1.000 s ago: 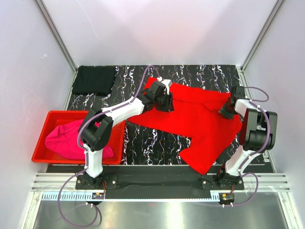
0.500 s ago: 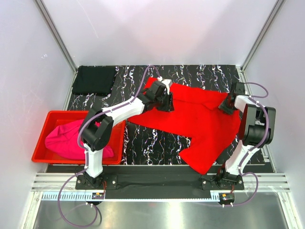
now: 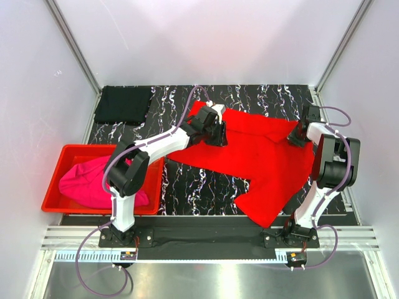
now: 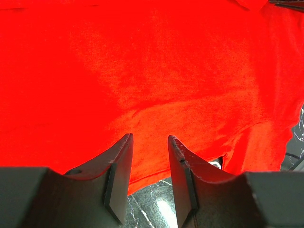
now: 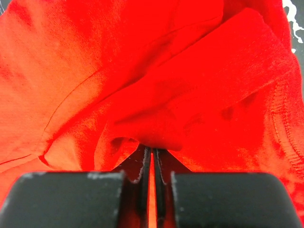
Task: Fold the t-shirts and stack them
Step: Fold the tshirt
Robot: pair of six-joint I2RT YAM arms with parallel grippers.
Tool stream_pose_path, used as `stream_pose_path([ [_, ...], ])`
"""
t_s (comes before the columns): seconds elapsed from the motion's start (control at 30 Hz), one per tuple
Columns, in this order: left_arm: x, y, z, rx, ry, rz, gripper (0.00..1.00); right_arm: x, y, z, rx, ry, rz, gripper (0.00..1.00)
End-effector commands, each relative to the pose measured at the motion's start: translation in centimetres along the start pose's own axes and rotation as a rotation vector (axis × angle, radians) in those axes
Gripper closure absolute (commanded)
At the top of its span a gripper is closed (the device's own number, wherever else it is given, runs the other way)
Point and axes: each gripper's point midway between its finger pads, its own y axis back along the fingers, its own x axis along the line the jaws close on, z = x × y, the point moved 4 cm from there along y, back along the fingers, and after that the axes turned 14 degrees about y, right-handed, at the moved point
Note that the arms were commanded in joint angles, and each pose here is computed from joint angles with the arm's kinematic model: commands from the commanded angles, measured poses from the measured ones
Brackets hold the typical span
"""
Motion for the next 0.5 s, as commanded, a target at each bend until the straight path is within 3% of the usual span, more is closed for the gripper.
stream_pose_path([
  [0.0, -1.9, 0.6, 1.9, -0.054, -0.024, -0.059, 0.6, 0.9, 1.5, 2.1, -0.05, -0.027, 0.031, 0.96],
  [0.47, -2.2, 1.0, 2.1, -0.058, -0.022, -0.071, 0.6, 2.1, 7.3, 0.3, 0.064, -0.061, 0.126, 0.97],
])
